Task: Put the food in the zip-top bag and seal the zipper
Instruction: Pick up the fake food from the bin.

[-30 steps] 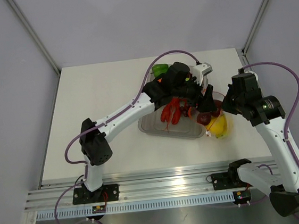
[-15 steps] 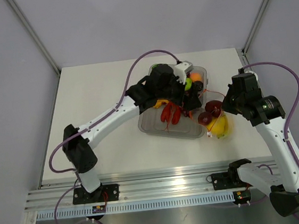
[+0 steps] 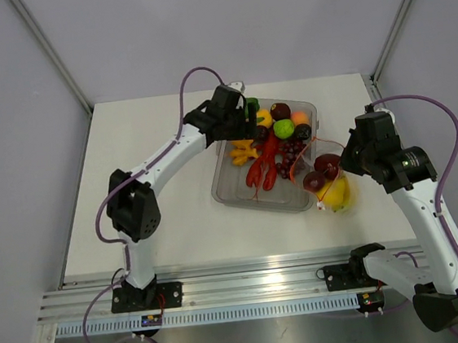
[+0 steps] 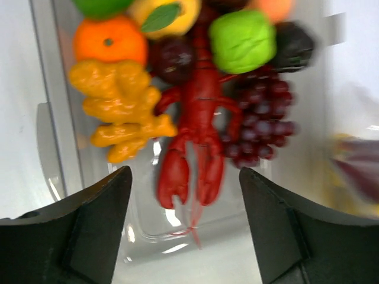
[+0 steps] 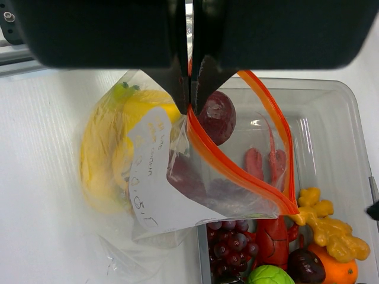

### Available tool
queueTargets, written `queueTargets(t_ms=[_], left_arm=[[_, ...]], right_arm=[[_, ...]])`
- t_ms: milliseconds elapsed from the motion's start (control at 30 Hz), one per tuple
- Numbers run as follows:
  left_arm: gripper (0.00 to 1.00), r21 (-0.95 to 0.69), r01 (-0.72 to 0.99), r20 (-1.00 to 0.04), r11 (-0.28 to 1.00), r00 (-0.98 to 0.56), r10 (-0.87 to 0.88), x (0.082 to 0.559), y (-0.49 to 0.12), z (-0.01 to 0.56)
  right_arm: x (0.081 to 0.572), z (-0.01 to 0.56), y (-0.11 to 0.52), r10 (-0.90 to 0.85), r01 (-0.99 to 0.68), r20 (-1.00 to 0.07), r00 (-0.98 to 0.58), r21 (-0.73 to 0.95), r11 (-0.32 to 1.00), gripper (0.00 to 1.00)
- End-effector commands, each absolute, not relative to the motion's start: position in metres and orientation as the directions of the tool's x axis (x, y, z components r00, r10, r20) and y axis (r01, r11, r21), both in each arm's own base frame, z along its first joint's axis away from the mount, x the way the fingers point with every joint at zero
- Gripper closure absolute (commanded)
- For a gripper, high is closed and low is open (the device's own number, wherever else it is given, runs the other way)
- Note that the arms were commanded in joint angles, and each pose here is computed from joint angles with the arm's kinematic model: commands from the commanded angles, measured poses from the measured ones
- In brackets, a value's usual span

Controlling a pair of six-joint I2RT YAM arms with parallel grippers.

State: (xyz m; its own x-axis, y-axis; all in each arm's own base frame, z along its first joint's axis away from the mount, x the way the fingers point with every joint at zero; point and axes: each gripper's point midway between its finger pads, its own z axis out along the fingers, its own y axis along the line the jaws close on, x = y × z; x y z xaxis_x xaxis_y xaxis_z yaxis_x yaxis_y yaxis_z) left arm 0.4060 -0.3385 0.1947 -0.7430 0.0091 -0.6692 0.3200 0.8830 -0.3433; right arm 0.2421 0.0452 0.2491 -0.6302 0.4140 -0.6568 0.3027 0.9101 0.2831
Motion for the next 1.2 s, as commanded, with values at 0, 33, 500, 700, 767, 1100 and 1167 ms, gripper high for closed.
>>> queueTargets(t_ms=[0,33,500,700,767,1100,1167], left_arm=[[0.28,-0.182,0.218,-0.666,0.959,-0.745,0.043,0.420,-0.314,0.171],[0.30,-0.186,0.211,-0.668,0.960,-0.743,0.035,0.422,-0.316,0.168],[0.31,0.041,0.071,-0.717,0.997,-0.693,0.079,0.450,-0.332,0.132],[0.24,0.137,0.053,-0.719,0.989,-0.681,0.136,0.457,-0.333,0.114],[0.24,0.159,0.053,-0.723,0.986,-0.674,0.153,0.459,-0.336,0.106],[0.26,0.286,0.042,-0.701,0.957,-0.672,0.239,0.454,-0.337,0.075],[0.26,0.298,0.045,-0.695,0.954,-0.674,0.249,0.454,-0.337,0.073]], right_arm=[[0.246,0.256,0.045,0.411,0.296,-0.679,-0.608,0.286,0.911,1.00],[0.246,0.257,0.045,0.414,0.296,-0.680,-0.605,0.291,0.910,1.00],[0.252,0.253,0.048,0.405,0.283,-0.672,-0.620,0.290,0.914,1.00],[0.252,0.251,0.049,0.399,0.279,-0.671,-0.624,0.286,0.917,1.00],[0.253,0.249,0.050,0.401,0.278,-0.668,-0.627,0.289,0.916,1.00],[0.255,0.248,0.050,0.385,0.266,-0.670,-0.635,0.278,0.923,1.00],[0.255,0.249,0.050,0.381,0.265,-0.671,-0.636,0.273,0.925,1.00]])
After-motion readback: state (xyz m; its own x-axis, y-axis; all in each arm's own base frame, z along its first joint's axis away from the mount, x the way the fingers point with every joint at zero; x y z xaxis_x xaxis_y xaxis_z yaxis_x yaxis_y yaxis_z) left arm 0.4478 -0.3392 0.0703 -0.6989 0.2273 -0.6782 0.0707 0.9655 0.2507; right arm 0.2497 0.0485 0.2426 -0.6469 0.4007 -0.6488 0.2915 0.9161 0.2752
